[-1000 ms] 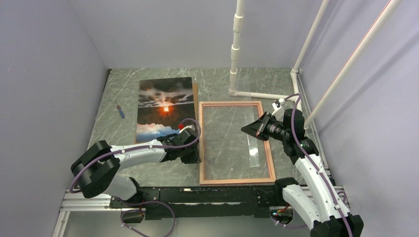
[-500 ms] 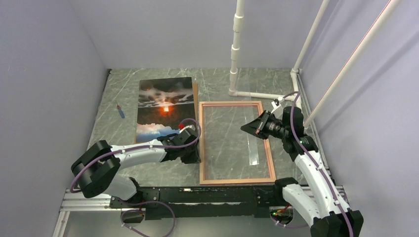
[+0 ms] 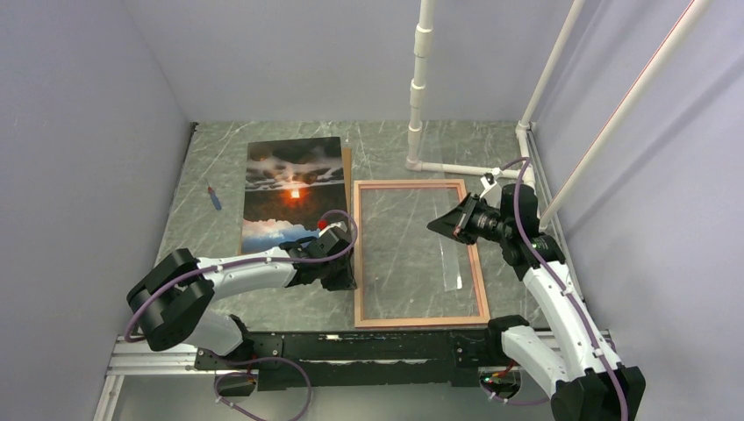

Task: Put the photo into the frame
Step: Place the photo frame item in the photo frame.

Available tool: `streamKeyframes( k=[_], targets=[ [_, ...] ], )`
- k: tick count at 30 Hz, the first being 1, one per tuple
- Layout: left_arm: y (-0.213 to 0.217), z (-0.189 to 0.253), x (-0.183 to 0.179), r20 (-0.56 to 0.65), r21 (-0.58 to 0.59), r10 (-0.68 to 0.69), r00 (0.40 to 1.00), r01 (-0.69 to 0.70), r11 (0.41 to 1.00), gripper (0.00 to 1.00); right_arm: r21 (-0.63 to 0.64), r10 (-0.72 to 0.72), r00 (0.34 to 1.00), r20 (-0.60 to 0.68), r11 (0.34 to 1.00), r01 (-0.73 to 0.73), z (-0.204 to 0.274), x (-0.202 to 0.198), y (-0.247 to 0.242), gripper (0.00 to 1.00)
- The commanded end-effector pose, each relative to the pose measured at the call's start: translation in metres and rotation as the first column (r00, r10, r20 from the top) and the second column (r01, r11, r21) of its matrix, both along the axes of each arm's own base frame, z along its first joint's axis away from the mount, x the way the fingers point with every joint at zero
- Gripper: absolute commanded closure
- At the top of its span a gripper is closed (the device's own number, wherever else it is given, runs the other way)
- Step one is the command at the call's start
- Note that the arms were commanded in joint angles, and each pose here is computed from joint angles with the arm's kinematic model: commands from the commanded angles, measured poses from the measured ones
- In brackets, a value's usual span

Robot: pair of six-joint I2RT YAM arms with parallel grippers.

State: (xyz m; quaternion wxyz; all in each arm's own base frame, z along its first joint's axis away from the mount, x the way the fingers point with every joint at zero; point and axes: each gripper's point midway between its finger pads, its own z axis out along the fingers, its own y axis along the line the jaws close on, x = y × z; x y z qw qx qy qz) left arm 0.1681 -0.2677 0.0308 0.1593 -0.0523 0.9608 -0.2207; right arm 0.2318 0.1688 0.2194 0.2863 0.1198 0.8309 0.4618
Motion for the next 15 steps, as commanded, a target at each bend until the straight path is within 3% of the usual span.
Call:
streamKeyframes(
  k=[1,15],
  targets=[
    [0.042,-0.038,-0.007,-0.028,0.215,0.017,0.999,-0.011,0.977,0.79,0.003,0.025,0.999,0.044,1.0,-0.025,0.013,-0.006,0.001,1.0],
    [0.041,-0.038,-0.008,-0.031,0.22,0.013,0.999,-0.006,0.976,0.79,-0.081,0.033,0.999,0.025,0.996,-0.031,-0.009,-0.005,-0.006,1.0]
  ],
)
